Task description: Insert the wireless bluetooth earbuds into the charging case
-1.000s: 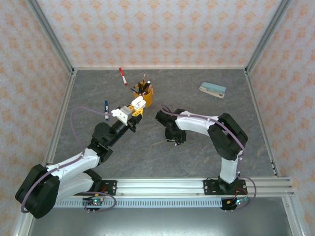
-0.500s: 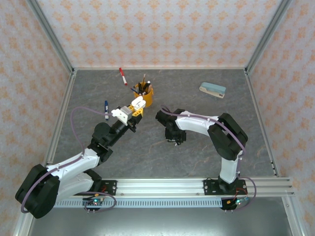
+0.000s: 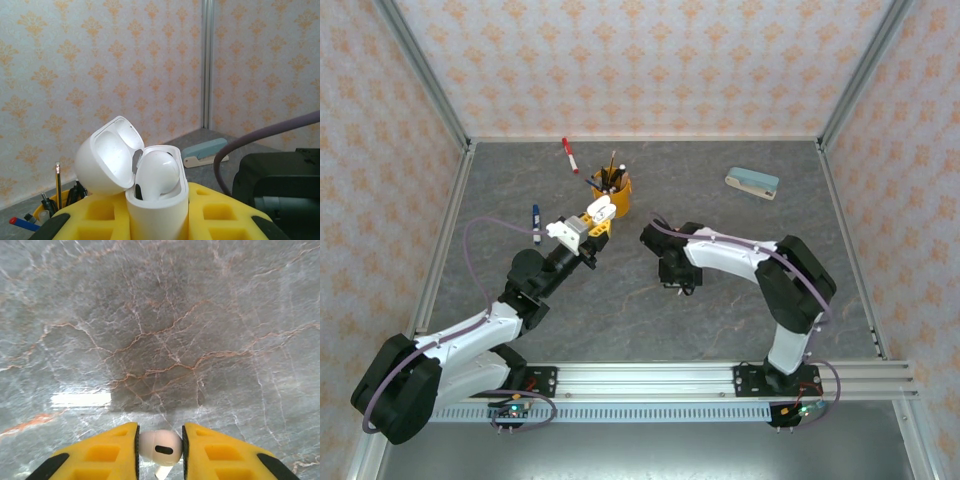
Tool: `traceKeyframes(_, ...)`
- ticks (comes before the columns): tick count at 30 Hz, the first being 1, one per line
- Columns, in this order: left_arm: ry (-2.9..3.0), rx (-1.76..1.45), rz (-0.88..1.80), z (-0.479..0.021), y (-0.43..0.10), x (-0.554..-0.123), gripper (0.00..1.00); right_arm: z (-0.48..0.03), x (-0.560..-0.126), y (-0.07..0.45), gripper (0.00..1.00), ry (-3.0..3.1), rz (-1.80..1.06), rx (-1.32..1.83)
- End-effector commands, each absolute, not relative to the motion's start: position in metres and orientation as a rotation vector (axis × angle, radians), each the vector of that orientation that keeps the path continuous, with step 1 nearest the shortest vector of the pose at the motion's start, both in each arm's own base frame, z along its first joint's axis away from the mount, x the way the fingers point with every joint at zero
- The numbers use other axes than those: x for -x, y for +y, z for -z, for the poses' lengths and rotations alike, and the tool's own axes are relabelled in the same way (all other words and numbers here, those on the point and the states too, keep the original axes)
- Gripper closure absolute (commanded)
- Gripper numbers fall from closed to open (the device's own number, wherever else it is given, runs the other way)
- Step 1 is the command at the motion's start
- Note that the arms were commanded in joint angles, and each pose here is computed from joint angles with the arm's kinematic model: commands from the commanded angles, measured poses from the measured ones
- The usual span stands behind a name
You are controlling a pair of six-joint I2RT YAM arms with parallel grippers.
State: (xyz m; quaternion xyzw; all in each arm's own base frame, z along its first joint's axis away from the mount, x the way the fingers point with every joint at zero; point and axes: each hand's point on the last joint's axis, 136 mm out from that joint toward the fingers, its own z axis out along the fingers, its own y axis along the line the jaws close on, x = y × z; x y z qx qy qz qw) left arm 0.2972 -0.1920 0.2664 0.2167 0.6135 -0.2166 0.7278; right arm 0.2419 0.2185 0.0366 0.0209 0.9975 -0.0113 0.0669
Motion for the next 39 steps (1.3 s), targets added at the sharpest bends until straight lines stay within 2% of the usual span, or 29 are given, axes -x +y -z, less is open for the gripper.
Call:
traceKeyframes(1,1.283,-0.463,0.488,-0.289,-0.191,-0.296,1.0,-0.057,-0.252,0.216,0.74,2.909,0.009,-0.052)
traceKeyframes(8,1.285,-0.468,0.501,-0.29,-0.194,-0.296,1.0,-0.099,-0.266,0.215,0.74,2.759,-0.089,-0.055)
traceKeyframes(27,1.33,-0.519,0.582,-0.281,-0.214,-0.301,1.0,-0.287,-0.29,0.225,0.74,2.214,-0.42,0.134)
traceKeyframes(39,1.323,-0.602,0.631,-0.28,-0.24,-0.302,1.0,-0.352,-0.29,0.266,0.73,2.023,-0.641,0.322)
